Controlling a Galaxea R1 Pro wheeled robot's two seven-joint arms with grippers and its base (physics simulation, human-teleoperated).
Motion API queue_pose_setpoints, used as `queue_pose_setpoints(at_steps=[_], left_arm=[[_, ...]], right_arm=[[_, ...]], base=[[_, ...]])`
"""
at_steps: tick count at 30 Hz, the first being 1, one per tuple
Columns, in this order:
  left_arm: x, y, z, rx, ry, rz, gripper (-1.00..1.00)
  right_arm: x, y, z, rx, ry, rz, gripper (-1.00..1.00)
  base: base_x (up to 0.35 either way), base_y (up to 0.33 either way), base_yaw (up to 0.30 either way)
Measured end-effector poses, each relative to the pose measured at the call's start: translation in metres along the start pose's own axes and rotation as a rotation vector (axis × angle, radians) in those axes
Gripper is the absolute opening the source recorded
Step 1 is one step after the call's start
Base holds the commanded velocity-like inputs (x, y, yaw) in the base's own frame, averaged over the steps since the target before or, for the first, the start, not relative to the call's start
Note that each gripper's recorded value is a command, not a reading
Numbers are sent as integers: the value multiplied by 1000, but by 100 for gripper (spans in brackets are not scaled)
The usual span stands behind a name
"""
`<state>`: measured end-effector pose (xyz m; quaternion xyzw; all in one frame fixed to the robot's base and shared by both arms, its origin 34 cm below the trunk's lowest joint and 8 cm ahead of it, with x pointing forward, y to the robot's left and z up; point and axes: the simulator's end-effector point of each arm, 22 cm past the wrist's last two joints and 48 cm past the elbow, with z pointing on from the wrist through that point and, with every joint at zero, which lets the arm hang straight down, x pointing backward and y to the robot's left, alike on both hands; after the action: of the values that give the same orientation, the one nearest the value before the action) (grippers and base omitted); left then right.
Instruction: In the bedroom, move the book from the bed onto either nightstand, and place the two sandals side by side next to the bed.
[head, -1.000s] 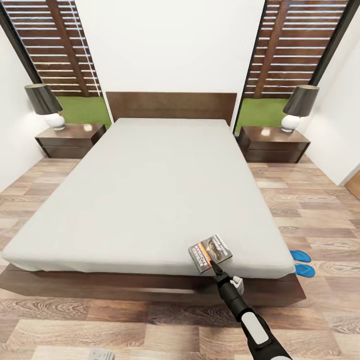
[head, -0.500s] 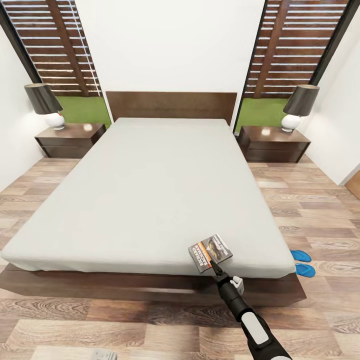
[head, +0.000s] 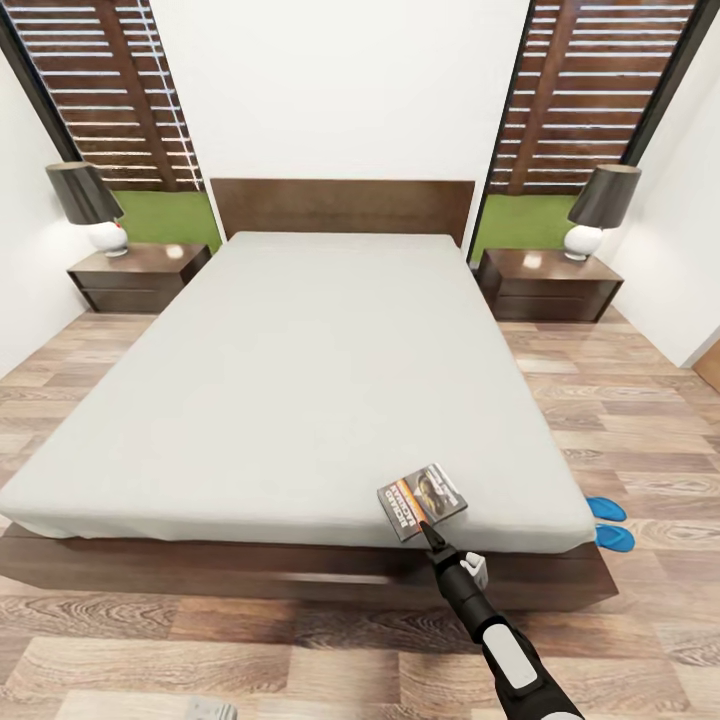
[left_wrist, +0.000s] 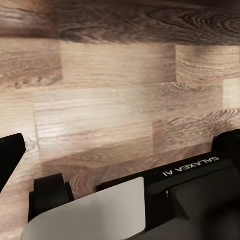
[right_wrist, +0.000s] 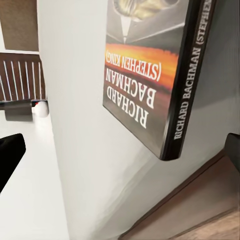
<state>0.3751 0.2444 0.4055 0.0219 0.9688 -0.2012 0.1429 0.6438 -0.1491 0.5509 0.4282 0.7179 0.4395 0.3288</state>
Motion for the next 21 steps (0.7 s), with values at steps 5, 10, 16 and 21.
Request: queue_pose_setpoints(at_steps=[5,10,16,21], left_arm=[[3,3,8,0,0,0,100],[6,6,14,0,0,0,100],[6,6,14,2,0,0,100],[6,6,14,2,-1,1,100]], right_arm=[[1,-9,3,0,0,0,100],[2,-16,5,0,0,0,100],[2,-16,5,0,0,0,100],[2,-16,5,0,0,0,100]], base=[[0,0,0],[0,0,0],[0,0,0],[94,0,0]])
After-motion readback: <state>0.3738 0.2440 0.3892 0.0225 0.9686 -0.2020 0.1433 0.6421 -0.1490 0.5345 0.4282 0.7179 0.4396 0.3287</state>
